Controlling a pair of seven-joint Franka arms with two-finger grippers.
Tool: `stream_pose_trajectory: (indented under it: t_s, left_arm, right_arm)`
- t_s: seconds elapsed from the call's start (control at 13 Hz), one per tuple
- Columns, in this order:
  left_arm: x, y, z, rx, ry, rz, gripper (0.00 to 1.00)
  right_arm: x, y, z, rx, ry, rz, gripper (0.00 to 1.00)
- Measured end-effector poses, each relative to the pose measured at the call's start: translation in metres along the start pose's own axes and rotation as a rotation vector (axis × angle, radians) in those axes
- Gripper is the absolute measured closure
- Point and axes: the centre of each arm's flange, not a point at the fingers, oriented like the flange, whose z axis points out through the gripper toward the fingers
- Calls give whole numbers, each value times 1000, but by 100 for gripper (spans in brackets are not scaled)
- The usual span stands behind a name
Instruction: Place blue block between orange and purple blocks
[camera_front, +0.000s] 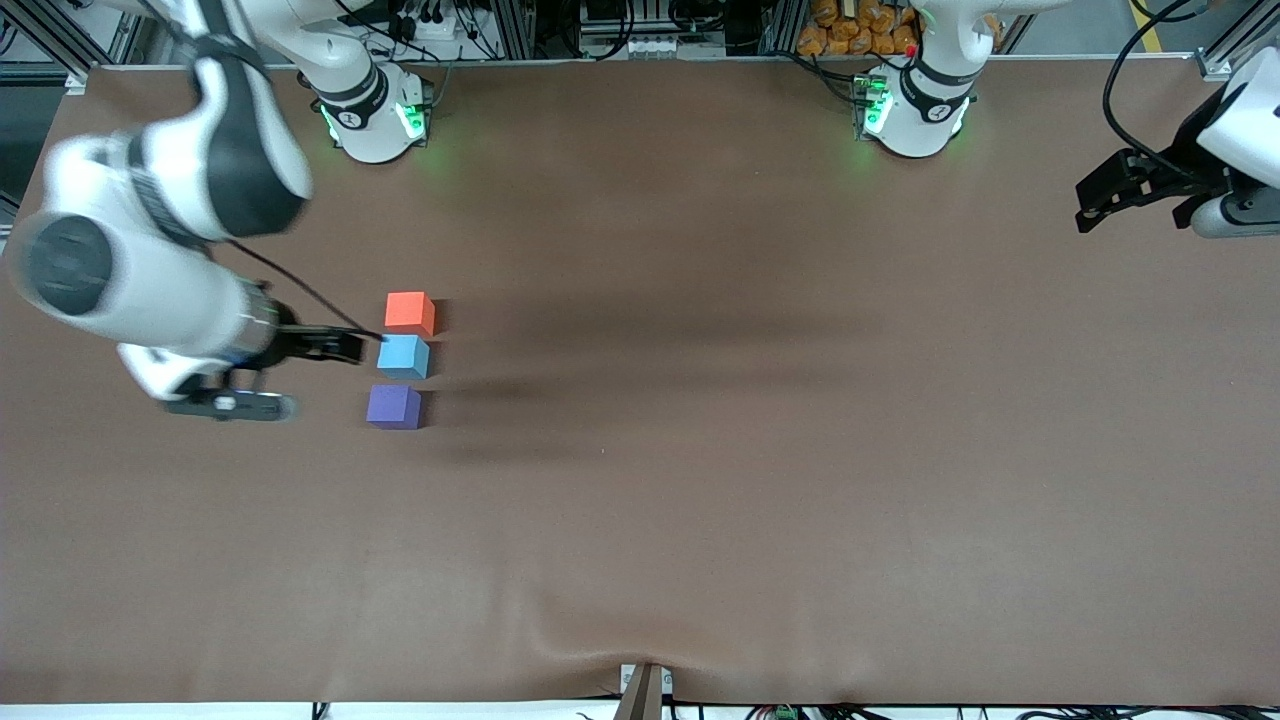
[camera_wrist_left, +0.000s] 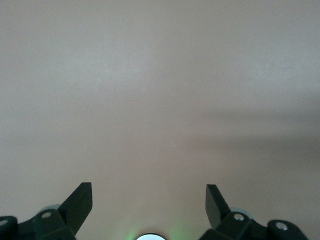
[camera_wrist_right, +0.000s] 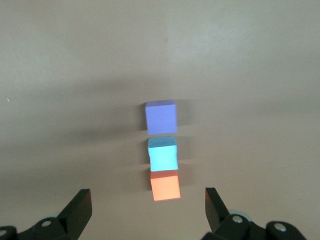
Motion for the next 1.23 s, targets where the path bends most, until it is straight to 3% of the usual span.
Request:
stream_pose_trajectory:
  t_s: [0.15, 0.46, 0.69, 0.92, 1.23]
  left_arm:
    - [0, -1, 0, 0, -1, -2, 0]
    - [-6, 1, 0, 5, -29, 0, 0]
    - [-7, -1, -2, 5, -27, -3, 0]
    - [-6, -1, 0, 5, -31, -3, 0]
    - [-6, -1, 1, 5, -32, -2, 0]
  right_arm:
    - [-5, 16, -47, 2, 22, 18, 0]
    - [-19, 67, -95, -30, 5, 91, 0]
    - [-43, 117, -137, -20, 44, 160, 0]
    - [-56, 145, -145, -4, 72, 198, 0]
    - [-68, 156, -117, 11, 81, 208, 0]
